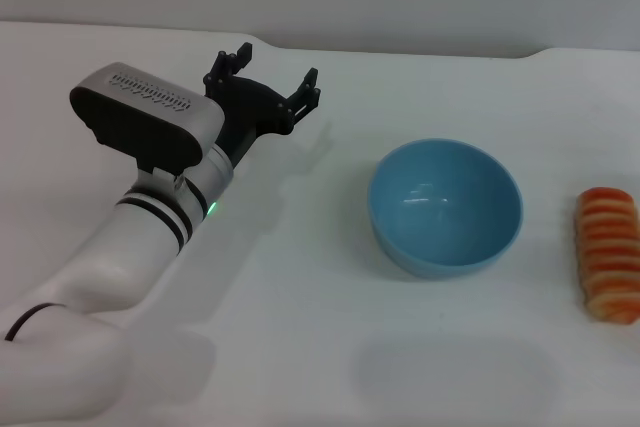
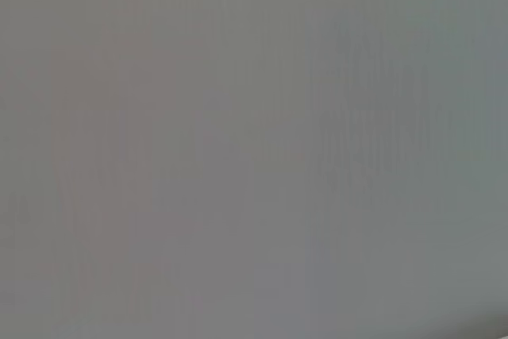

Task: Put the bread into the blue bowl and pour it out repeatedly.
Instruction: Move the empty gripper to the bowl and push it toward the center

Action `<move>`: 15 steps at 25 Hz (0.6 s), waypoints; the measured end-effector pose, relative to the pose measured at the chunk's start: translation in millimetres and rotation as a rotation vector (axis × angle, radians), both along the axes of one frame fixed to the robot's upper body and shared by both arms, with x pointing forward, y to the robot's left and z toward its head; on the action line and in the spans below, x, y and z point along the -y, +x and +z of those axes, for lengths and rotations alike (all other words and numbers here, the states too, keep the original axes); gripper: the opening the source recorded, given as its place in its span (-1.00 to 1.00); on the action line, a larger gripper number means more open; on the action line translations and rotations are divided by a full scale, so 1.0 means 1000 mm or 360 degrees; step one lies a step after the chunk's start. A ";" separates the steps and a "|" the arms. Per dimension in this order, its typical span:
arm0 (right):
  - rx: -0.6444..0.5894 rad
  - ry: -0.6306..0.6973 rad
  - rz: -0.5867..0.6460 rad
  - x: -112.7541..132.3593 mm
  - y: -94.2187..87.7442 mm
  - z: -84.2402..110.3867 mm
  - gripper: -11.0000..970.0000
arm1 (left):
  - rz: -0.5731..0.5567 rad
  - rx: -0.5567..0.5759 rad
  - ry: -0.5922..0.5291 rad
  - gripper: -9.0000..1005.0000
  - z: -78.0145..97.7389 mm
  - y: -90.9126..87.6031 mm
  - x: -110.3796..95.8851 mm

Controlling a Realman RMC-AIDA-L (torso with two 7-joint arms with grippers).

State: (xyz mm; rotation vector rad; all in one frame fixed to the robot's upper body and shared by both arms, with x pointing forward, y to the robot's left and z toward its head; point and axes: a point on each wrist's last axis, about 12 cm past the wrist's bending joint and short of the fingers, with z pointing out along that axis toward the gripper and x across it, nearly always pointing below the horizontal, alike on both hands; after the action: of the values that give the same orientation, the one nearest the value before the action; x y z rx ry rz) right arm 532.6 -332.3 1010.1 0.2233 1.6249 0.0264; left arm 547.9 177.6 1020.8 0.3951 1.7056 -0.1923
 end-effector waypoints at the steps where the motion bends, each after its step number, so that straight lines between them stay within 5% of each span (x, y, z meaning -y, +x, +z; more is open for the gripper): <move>1: 0.0006 -0.0005 0.0000 0.001 0.001 0.001 0.46 | 0.0001 0.0000 -0.0001 0.73 0.000 0.001 0.000; 11: -0.0037 -0.0015 0.0002 0.000 0.005 0.000 0.47 | 0.0007 0.0004 -0.0015 0.73 0.003 0.003 0.001; 15: -0.0033 -0.0011 0.0005 0.001 0.005 0.000 0.47 | 0.0049 -0.0040 -0.0169 0.73 0.016 0.008 0.007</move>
State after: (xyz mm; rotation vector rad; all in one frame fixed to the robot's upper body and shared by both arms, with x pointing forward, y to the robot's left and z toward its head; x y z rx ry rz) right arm 537.3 -333.1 1010.2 0.2167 1.6460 0.0208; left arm 555.9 170.2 1037.1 0.2885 1.7169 -0.2648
